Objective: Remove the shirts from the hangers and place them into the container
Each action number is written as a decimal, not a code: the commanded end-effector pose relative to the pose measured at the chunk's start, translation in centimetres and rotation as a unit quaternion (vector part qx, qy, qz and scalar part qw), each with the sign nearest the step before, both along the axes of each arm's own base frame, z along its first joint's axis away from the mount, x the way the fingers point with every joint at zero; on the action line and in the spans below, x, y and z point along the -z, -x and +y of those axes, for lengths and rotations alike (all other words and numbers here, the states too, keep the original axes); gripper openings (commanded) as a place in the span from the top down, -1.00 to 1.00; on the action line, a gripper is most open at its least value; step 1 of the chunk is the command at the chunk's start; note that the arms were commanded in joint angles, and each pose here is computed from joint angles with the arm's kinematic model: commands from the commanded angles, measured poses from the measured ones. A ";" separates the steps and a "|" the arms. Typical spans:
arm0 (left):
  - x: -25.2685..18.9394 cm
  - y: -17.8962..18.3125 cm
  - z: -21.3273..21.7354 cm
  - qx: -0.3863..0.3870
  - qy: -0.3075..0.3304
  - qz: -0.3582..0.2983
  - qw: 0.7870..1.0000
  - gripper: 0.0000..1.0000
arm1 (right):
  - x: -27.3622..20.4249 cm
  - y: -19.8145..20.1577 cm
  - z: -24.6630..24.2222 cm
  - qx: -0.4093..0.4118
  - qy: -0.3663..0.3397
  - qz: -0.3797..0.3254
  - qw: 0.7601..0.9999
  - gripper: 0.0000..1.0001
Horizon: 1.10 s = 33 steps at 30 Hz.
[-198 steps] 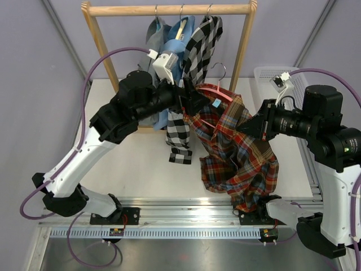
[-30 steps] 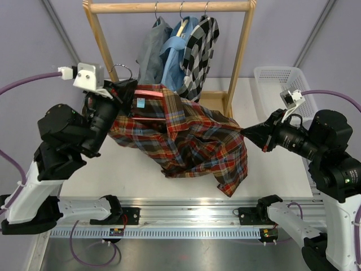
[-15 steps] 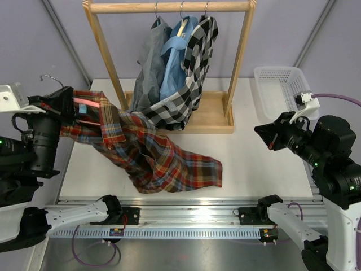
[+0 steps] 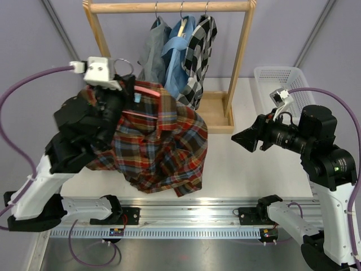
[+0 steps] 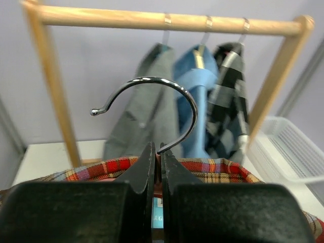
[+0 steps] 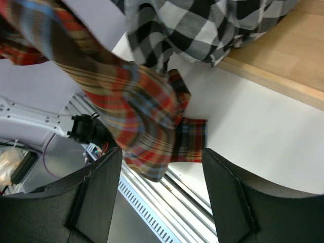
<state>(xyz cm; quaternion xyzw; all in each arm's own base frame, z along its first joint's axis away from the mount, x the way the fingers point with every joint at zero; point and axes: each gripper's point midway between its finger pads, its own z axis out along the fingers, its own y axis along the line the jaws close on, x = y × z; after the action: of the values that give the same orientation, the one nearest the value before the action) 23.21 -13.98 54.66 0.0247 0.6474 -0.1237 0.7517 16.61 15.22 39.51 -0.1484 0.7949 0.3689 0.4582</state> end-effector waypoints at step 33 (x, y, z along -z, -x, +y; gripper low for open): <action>-8.1 -1.7 -8.9 0.107 0.105 -0.051 0.987 1.00 | -1.3 2.0 2.4 -0.103 -0.047 -0.041 0.993 0.81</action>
<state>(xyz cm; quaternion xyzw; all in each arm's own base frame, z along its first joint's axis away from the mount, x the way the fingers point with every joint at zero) 26.64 -26.66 56.52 0.0812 0.6478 -0.2284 0.7222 14.26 17.69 40.36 -0.2226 0.7435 0.4500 0.4417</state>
